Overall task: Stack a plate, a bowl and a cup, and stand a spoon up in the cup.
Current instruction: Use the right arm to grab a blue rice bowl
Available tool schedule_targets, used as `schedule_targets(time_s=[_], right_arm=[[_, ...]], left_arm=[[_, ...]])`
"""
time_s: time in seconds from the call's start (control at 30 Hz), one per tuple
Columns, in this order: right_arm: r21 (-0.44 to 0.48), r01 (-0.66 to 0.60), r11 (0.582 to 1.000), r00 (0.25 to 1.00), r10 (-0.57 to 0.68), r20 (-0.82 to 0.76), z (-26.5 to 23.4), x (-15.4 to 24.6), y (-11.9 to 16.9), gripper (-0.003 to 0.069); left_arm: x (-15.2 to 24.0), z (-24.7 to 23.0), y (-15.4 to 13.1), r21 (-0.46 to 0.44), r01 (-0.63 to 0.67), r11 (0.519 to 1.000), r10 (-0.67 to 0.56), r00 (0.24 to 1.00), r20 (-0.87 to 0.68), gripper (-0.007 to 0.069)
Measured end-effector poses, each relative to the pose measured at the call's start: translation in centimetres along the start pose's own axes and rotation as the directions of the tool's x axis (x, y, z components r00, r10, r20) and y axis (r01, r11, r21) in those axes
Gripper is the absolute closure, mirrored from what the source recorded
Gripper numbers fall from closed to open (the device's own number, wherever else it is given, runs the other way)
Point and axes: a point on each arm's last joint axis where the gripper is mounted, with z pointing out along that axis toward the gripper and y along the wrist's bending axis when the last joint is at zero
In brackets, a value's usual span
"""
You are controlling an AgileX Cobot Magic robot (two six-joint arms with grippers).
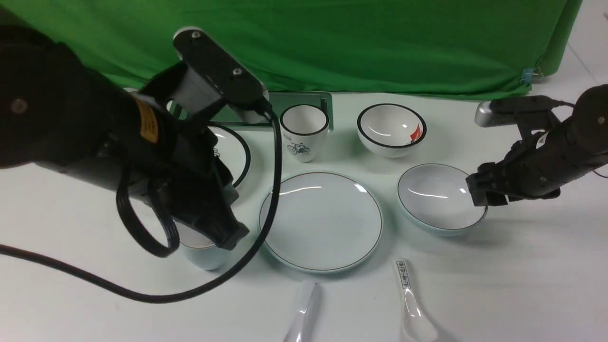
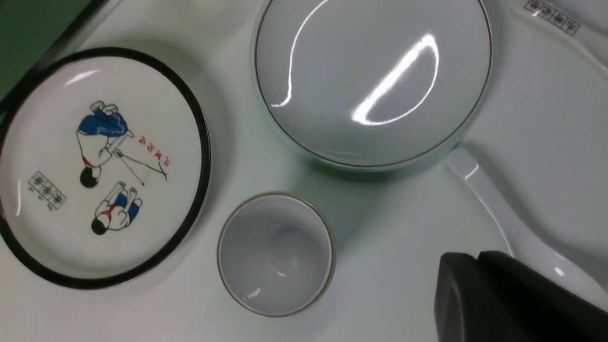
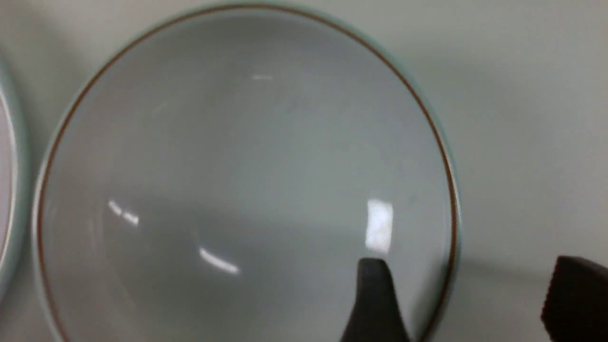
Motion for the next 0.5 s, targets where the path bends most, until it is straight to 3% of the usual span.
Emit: schedule_targets(time_s=[0.2,0.4,0.5], right_arm=[[0.008,-0.030,1.000,1.000,0.030,0.010,2.9,0.1,-0.3,0.0244],[-0.002,-0.055,0.998,0.998,0.055,0.024,2.6,-0.3,-0.2,0.0559],[-0.011,-0.045,0.999,0.998,0.045,0.032,1.2,-0.9,0.1,0.0586]], left_arm=[[-0.6,0.0,0.3,-0.037,-0.022,0.999,0.024,0.998,0.065,0.0654],[-0.7,0.0,0.5,-0.063,-0.041,0.997,0.046,0.996,0.079,0.0654],[-0.7,0.0,0.5,-0.063,-0.041,0.997,0.046,0.996,0.079,0.0654]])
